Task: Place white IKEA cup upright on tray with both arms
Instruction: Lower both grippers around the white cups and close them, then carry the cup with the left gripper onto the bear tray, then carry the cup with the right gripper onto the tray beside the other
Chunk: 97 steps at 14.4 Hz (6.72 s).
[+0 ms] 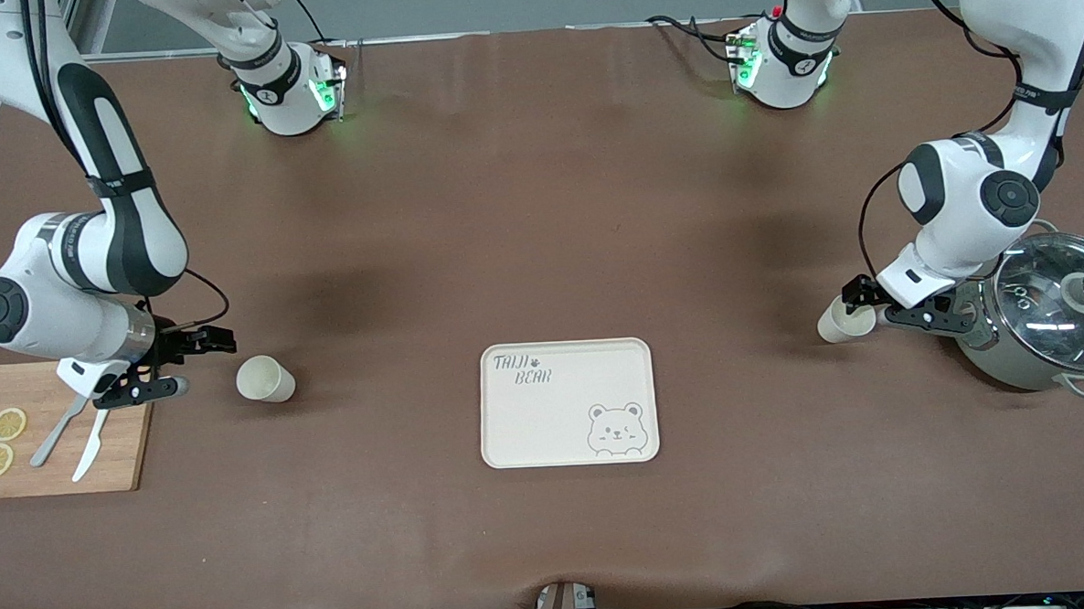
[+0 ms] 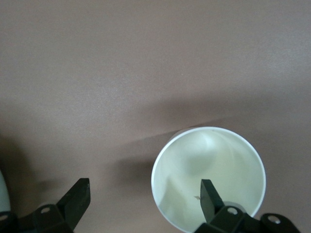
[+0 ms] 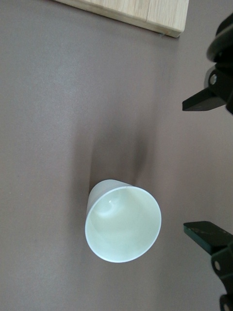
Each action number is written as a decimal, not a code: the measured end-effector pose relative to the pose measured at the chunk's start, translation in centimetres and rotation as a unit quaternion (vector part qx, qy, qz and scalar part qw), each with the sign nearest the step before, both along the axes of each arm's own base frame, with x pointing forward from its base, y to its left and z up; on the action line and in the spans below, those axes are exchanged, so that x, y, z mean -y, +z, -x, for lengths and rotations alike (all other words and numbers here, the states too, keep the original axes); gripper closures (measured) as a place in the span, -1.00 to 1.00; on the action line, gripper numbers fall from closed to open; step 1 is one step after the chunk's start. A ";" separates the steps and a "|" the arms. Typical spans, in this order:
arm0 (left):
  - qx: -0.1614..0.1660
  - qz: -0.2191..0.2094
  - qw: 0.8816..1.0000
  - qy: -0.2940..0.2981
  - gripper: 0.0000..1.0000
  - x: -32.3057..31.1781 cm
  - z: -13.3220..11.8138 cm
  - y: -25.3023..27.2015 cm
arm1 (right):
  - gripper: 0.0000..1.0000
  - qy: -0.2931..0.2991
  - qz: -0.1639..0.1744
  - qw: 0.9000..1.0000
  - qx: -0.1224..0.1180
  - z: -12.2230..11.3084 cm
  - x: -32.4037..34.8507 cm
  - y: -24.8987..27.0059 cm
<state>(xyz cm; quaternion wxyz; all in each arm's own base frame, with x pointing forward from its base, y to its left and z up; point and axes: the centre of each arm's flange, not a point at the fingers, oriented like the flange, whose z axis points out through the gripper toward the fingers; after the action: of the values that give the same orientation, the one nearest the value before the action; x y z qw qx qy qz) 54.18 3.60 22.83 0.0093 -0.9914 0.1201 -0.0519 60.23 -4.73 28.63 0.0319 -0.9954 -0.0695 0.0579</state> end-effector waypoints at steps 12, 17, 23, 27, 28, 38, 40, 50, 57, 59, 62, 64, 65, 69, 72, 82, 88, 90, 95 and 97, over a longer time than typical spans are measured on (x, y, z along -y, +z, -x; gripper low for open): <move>-0.003 0.001 1.000 0.021 0.23 -2.9 0.1 -1.8 | -1.00 0.012 0.002 1.000 0.018 -0.8 -1.7 -2.6; 0.001 0.002 1.000 0.015 0.75 -2.2 -0.2 -1.3 | -1.00 0.004 -0.006 1.000 0.027 -1.1 -2.2 -3.7; 0.020 0.012 0.999 0.043 0.81 -0.3 -2.7 1.1 | -1.00 0.004 -0.004 0.999 0.039 -1.5 -2.4 -5.5; -0.014 0.035 0.995 0.095 0.81 6.6 -6.6 6.3 | -1.00 0.007 -0.003 0.999 0.046 -1.7 -2.9 -6.3; -0.019 0.036 0.994 0.105 0.81 8.3 -7.2 7.5 | -1.00 0.007 -0.003 0.999 0.047 -1.7 -2.9 -6.5; -0.052 0.050 0.978 0.198 0.81 26.2 -6.5 5.3 | -0.93 0.010 -0.002 0.999 0.051 -1.8 -3.3 -7.4; -0.055 0.052 0.974 0.212 0.81 28.7 -6.3 4.7 | -0.52 0.012 -0.003 0.999 0.050 -1.8 -3.5 -7.4; -0.036 0.042 0.964 0.261 0.81 39.4 -6.3 0.4 | 0.81 0.014 -0.003 0.999 0.051 -1.8 -3.8 -7.4; -0.038 0.042 0.964 0.261 0.81 40.2 -6.2 -0.3 | 0.93 0.020 -0.005 0.999 0.036 -2.1 -4.3 -6.9; -0.038 0.041 0.964 0.260 0.81 40.5 -6.0 -0.4 | 0.93 0.024 -0.010 1.000 0.009 -2.7 -4.4 -5.6; -0.038 0.041 0.964 0.262 0.81 40.6 -5.9 -0.4 | 0.93 0.029 -0.016 0.999 -0.020 -3.8 -6.1 -1.5; -0.037 0.040 0.963 0.263 0.81 40.7 -5.9 -0.4 | 0.93 0.006 -0.014 1.000 -0.020 -4.2 -8.6 2.2; -0.037 0.040 0.963 0.262 0.81 40.8 -5.8 -0.4 | 0.93 -0.016 -0.011 1.000 -0.016 -4.1 -10.4 4.3; -0.012 0.013 0.970 0.244 0.26 40.8 -5.7 -1.1 | 0.93 -0.111 -0.003 0.994 0.008 -3.1 -20.1 14.7; -0.001 0.000 0.970 0.245 -0.22 40.8 -5.6 -1.7 | 0.93 -0.176 -0.009 0.984 0.030 -1.8 -27.8 19.0; 0.014 0.013 0.962 0.273 -1.00 41.0 -6.5 0.1 | 0.93 -0.286 -0.039 0.956 0.054 -1.0 -45.1 12.6; 0.016 0.007 0.959 0.282 -1.00 40.3 -7.0 2.0 | 0.93 -0.273 -0.028 0.957 0.094 -2.8 -46.4 3.5; 0.014 -0.003 0.958 0.287 -1.00 39.8 -7.1 2.9 | 0.93 -0.272 -0.032 0.957 0.098 -3.0 -46.9 1.1; 0.015 -0.011 0.955 0.296 -1.00 38.7 -7.4 5.2 | 0.93 -0.266 -0.040 0.957 0.107 -2.9 -47.8 -3.0; 0.015 -0.013 0.954 0.298 -1.00 38.5 -7.5 5.6 | 0.93 -0.260 -0.038 0.959 0.108 -2.6 -48.3 -3.9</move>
<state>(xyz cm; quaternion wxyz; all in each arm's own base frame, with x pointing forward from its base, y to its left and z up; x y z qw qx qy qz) 61.64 -34.92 28.39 0.0387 -0.9810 -0.1801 -0.0605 62.85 43.54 24.71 0.0758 -0.9775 0.1866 -0.0632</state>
